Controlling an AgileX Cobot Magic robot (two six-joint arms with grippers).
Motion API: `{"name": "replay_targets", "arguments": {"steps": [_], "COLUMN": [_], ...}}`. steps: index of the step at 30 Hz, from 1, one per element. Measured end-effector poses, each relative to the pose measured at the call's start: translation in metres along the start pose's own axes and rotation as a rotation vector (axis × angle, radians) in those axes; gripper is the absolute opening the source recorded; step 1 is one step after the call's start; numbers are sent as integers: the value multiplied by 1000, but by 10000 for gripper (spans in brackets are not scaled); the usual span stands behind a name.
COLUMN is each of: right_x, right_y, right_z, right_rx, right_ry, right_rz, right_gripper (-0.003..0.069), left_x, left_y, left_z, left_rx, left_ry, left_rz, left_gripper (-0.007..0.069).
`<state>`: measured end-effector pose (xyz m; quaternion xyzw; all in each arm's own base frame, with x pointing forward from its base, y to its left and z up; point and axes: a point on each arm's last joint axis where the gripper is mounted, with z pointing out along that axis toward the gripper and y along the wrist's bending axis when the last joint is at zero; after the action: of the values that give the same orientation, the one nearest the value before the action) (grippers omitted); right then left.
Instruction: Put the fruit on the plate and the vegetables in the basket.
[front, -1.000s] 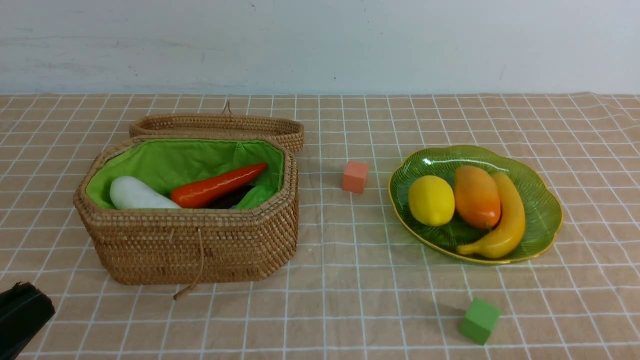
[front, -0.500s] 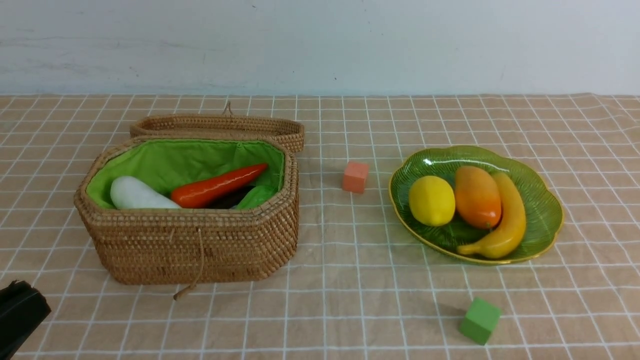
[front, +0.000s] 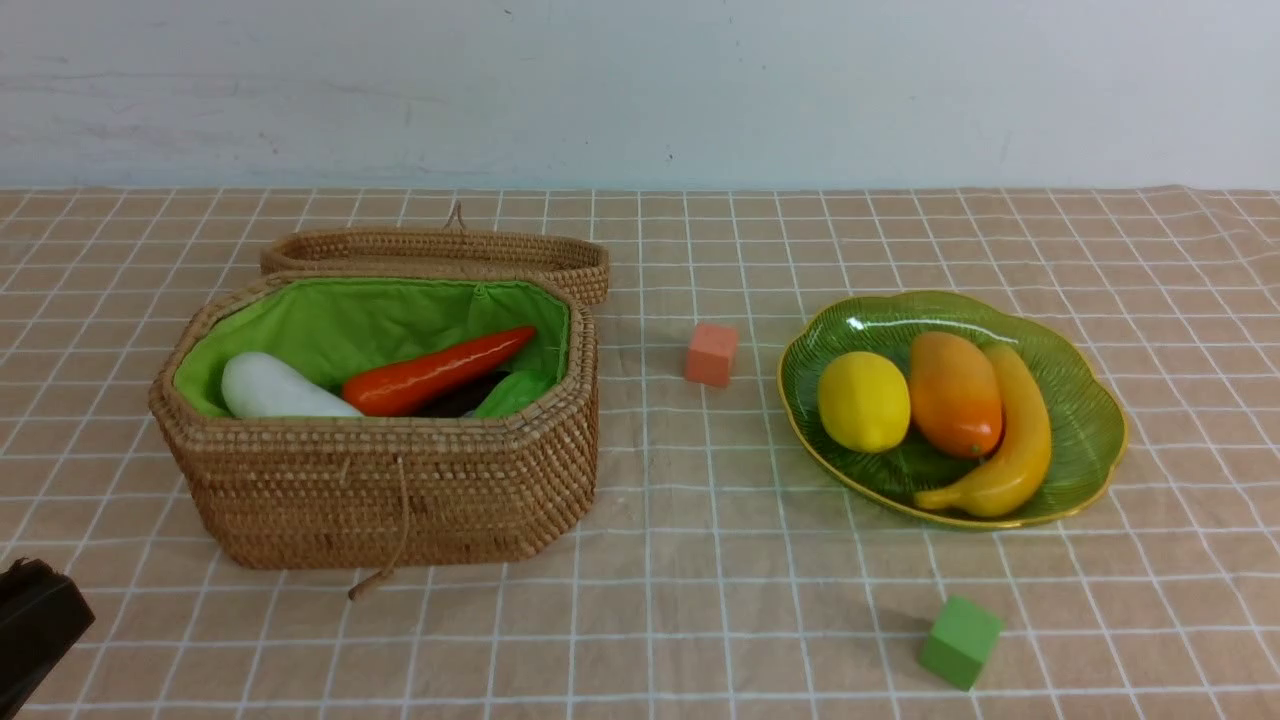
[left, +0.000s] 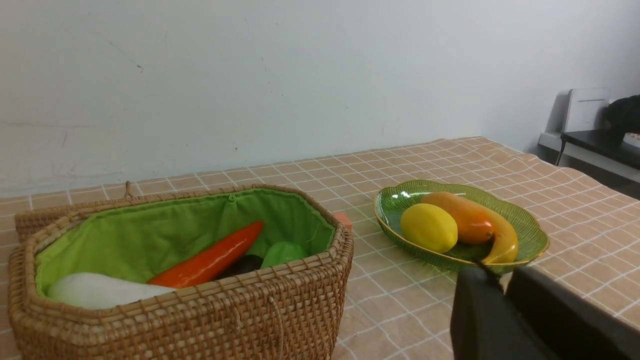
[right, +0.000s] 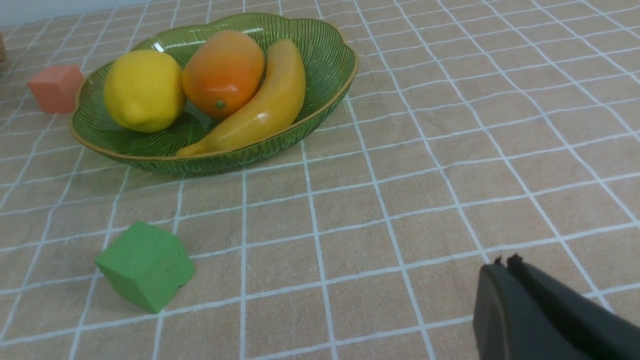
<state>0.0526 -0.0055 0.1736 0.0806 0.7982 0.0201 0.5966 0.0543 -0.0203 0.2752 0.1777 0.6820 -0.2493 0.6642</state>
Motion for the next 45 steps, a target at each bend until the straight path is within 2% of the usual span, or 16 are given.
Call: {"name": "replay_targets", "arguments": {"steps": [7,13,16,19,20,25,28,29,32,35,39,45], "right_x": [0,0,0,0,0,0,0,0,0,0,0,0], "right_y": [0,0,0,0,0,0,0,0,0,0,0,0], "right_z": [0,0,0,0,0,0,0,0,0,0,0,0], "right_rx": [0,0,-1,-1,-1,-1,-1,0,0,0,0,0], "right_ry": [0,0,-1,1,1,1,2,2,2,2,3,3], "right_rz": [0,1,3,3,3,3,3,3,3,3,3,3], "right_gripper": [-10,-8,-7,-7,-7,-6,-3,-3,-3,0,5,6], "left_x": [0,1,0,-3,-4,0,9,21,38,78,101,105], "left_y": [0,4,2,0,-1,4,4,8,15,23,24,24], "left_z": [0,-1,-2,-4,-5,-15,-18,-16,-13,-9,-11,-12], "left_rx": [-4,-64,-86,-116,-134,-350,-406,-460,-511,-559,-598,-612], "left_ry": [2,12,-12,-52,-65,-109,-160,-183,-175,-31,172,192], "left_rz": [0,-23,-77,-56,-43,-31,2,13,-1,-119,-238,-304], "left_gripper": [84,87,68,36,25,-13,-13,-13,-13,-13,-13,-13]}}
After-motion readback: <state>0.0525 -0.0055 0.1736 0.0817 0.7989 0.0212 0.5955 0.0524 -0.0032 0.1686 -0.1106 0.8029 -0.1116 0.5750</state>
